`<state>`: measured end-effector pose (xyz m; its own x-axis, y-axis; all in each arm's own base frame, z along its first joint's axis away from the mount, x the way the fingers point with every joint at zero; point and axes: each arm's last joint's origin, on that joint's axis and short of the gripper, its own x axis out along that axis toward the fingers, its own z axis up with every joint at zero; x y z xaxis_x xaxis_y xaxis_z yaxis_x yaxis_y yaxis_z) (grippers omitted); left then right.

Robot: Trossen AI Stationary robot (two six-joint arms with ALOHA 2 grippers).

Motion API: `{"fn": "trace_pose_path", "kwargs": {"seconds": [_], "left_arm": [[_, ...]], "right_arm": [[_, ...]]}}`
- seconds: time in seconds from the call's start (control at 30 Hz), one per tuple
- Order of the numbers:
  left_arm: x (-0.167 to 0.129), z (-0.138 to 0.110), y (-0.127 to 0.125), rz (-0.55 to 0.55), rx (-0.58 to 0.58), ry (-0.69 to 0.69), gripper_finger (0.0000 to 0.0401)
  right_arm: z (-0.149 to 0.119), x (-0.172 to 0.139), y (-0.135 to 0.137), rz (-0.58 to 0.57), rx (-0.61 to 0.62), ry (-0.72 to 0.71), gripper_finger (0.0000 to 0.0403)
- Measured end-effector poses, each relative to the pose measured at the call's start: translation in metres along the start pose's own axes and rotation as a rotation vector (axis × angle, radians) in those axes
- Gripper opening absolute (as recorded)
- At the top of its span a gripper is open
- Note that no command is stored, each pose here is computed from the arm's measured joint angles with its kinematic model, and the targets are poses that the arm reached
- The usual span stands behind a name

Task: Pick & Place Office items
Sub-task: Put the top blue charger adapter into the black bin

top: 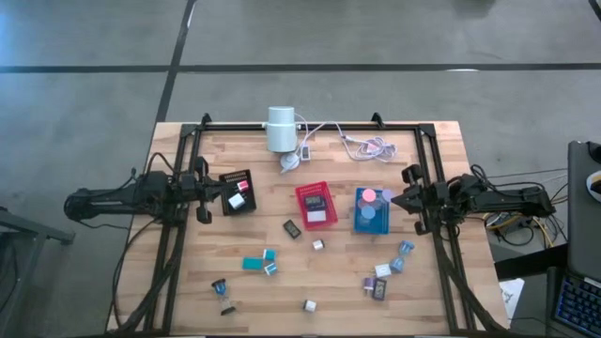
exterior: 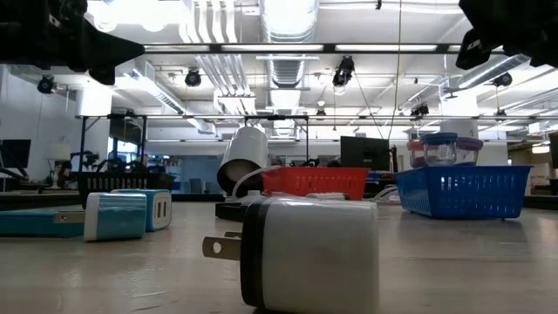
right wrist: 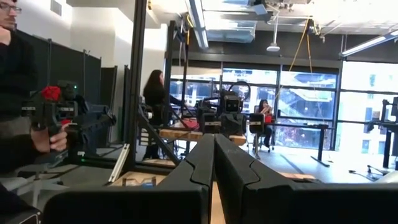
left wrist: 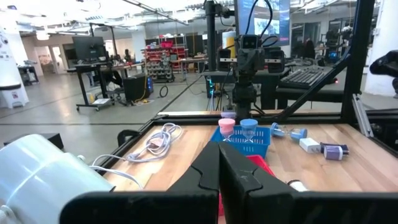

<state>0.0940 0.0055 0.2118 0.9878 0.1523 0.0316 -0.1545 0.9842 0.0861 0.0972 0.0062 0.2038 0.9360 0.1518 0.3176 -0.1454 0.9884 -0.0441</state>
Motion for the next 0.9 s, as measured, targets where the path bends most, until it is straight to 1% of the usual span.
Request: {"fn": "trace_pose_path", "kwargs": {"seconds": [0.17, 0.43, 0.57, 0.8, 0.9], "left_arm": [[0.0, 0.0, 0.0, -0.004, -0.067, 0.0, 0.0003], [0.0, 0.0, 0.0, -0.004, -0.073, -0.002, 0.0003], [0.0, 0.002, 0.0, -0.006, -0.097, -0.027, 0.0003], [0.003, -0.012, -0.002, -0.008, -0.1, 0.015, 0.0003], [0.005, -0.019, -0.003, -0.008, -0.141, 0.024, 0.0003]], "right_arm": [[0.0, 0.0, 0.0, 0.001, -0.011, 0.003, 0.0008], [-0.002, 0.0, 0.0, 0.003, -0.03, 0.024, 0.0008], [-0.003, 0.0, 0.0, 0.003, -0.032, 0.033, 0.0008], [-0.002, 0.0, 0.0, 0.003, -0.049, 0.024, 0.0008], [-0.002, 0.0, 0.0, 0.003, -0.055, 0.026, 0.0008]]}}
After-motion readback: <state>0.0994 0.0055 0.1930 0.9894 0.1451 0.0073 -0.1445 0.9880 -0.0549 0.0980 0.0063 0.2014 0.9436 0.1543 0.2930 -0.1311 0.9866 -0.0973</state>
